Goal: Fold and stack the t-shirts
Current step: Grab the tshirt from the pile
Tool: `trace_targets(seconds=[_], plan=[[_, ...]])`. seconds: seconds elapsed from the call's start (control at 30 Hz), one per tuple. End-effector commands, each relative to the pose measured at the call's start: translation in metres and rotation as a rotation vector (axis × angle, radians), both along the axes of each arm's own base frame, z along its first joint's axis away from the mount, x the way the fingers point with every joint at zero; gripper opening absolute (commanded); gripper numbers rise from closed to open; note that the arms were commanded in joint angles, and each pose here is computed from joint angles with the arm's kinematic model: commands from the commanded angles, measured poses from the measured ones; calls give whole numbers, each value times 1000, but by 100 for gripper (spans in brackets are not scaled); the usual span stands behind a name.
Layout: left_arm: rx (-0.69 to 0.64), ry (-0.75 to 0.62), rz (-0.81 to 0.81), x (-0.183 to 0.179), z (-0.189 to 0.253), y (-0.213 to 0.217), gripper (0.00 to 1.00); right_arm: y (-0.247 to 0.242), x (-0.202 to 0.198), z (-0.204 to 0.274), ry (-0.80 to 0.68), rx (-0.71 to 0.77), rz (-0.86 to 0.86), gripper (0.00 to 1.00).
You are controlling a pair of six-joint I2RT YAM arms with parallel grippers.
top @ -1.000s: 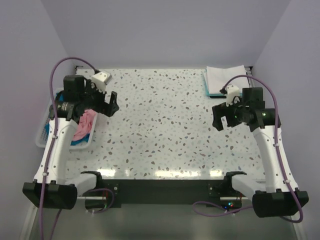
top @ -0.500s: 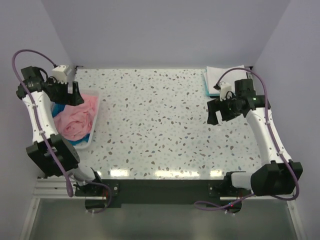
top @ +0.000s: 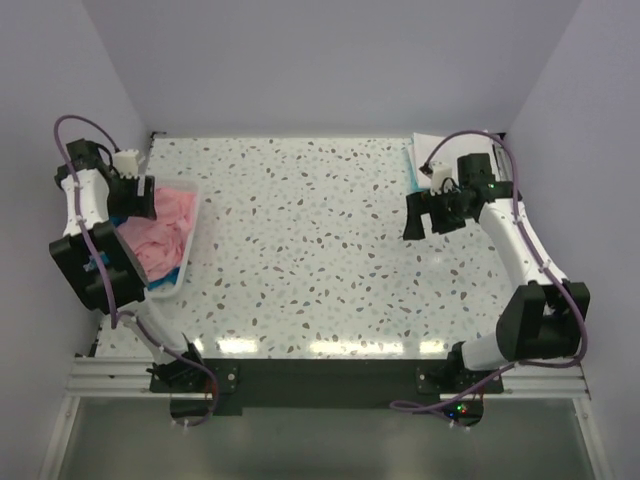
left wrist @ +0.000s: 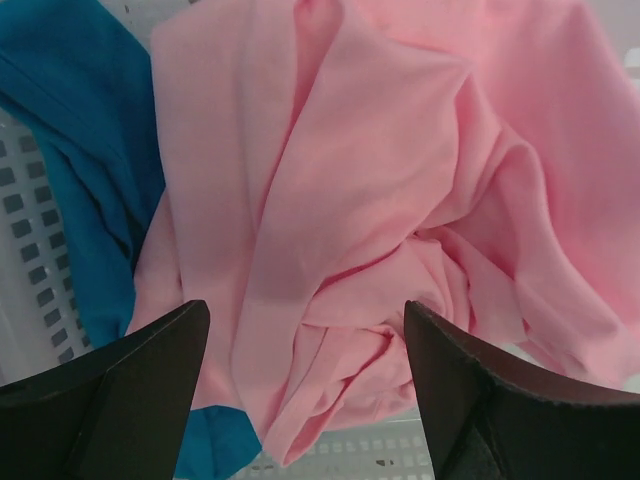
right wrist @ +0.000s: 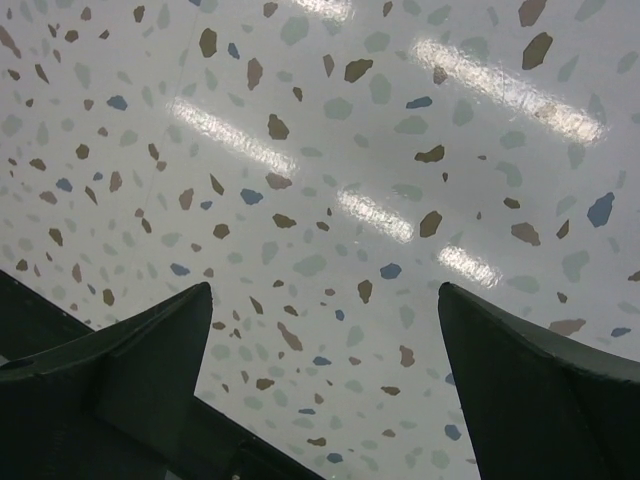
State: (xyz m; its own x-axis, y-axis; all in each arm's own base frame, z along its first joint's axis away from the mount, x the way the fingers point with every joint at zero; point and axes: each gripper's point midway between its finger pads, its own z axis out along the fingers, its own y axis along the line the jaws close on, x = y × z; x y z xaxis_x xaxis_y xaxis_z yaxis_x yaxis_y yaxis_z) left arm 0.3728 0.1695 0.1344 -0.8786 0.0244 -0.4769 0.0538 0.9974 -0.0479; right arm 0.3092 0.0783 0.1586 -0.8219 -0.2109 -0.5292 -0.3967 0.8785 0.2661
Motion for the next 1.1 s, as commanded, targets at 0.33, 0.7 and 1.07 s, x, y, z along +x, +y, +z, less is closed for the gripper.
trace_targets(seconds=[0.33, 0.7, 1.07], plan=[[207, 114, 26, 12, -79, -7, 63, 0, 14, 8, -14, -6, 25, 99], [205, -270, 21, 37, 78, -22, 0, -6, 15, 42, -103, -37, 28, 98], [118, -711, -341, 50, 267, -170, 0, -5, 12, 59, -149, -25, 7, 99]])
